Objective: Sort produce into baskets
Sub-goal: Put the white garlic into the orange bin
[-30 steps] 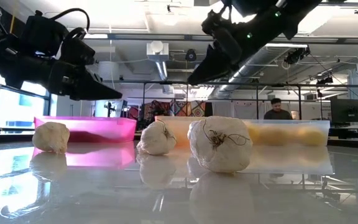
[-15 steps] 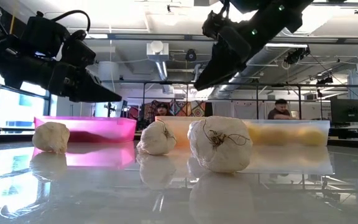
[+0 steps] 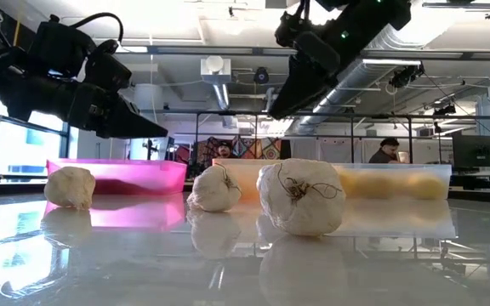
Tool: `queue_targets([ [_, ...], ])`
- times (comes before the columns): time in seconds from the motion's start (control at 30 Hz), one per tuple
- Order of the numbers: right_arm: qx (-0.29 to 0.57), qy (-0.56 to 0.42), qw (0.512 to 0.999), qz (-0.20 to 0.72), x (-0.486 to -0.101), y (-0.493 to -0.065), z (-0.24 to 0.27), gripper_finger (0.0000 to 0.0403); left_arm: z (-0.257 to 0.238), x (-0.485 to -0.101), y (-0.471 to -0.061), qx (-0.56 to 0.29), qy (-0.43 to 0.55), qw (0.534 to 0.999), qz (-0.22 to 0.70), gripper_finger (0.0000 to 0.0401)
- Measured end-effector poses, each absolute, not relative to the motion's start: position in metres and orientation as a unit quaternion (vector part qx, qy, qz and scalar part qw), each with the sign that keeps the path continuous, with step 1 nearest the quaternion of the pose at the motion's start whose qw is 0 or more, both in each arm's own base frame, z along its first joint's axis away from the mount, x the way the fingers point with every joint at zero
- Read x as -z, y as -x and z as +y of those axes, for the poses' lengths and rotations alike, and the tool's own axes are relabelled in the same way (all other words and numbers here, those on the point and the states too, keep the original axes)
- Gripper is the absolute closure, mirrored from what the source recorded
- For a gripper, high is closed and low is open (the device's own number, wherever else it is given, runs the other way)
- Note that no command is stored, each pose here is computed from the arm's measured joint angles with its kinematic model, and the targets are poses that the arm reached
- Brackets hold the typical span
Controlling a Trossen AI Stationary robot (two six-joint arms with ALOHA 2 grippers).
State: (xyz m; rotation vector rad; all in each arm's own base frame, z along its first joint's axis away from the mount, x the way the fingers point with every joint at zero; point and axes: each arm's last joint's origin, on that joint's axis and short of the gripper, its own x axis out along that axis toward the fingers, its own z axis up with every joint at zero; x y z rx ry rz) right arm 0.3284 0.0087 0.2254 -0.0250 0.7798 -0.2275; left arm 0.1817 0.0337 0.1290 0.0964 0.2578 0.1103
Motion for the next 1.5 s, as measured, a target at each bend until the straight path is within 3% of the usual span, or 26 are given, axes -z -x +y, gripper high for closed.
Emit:
queue_targets([
  [0.47, 0.112, -0.064, 0.891, 0.435, -0.178, -0.344, 0.019, 0.0158, 0.034, -0.127, -0.181, -0.056, -0.031, 0.988, 0.139, 0.0391],
  [0.7, 0.123, -0.038, 0.895, 0.428, -0.172, -0.348, 0.027, 0.0117, 0.033, -0.126, -0.181, -0.055, -0.031, 0.988, 0.142, 0.0391],
  [0.9, 0.131, 0.003, 0.894, 0.429, -0.172, -0.348, 0.018, 0.0111, 0.033, -0.126, -0.181, -0.055, -0.034, 0.988, 0.142, 0.0391],
  [1.27, 0.103, -0.005, 0.876, 0.472, -0.15, -0.352, 0.003, 0.015, 0.033, -0.126, -0.181, -0.055, -0.034, 0.988, 0.143, 0.0391],
  [1.5, 0.112, 0.01, 0.873, 0.474, -0.158, -0.356, 0.002, 0.0218, 0.033, -0.126, -0.181, -0.055, -0.034, 0.988, 0.142, 0.0391],
])
